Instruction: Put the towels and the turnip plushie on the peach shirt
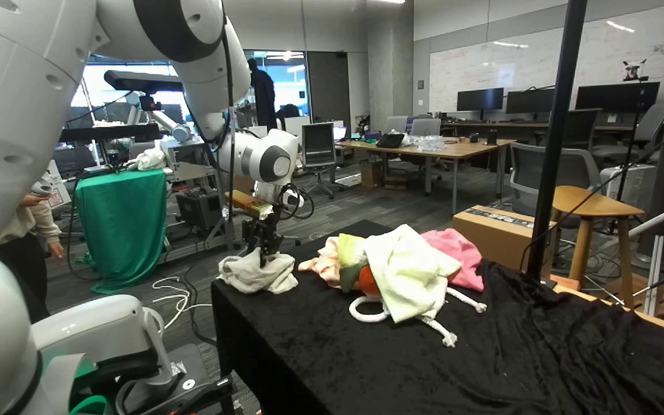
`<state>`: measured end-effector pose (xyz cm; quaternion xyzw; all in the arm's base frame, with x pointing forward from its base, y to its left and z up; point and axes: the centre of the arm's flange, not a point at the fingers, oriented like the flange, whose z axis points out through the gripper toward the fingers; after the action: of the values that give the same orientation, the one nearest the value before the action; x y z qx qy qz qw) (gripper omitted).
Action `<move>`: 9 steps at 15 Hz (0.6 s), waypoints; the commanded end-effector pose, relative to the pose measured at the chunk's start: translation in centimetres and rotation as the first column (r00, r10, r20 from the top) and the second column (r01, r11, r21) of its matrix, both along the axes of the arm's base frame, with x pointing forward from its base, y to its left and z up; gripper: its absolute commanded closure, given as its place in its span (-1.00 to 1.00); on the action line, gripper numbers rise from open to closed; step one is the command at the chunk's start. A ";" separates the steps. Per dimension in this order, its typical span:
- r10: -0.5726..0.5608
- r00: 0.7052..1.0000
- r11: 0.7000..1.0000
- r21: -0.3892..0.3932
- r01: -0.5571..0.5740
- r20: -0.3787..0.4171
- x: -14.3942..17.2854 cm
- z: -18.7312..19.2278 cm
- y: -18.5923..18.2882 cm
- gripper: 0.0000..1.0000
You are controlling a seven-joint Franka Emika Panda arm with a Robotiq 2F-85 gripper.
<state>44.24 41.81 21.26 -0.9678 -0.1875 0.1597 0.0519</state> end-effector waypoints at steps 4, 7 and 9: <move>0.008 1.000 1.000 0.006 -0.008 -0.012 0.7 0.7 -0.3 0.82; -0.001 1.000 1.000 0.030 0.001 -0.004 1.4 1.7 -1.1 0.80; -0.022 1.000 0.998 0.052 0.021 0.016 2.3 2.8 -2.2 0.79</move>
<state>45.31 41.02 21.72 -0.9685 -0.1846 0.1566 0.0580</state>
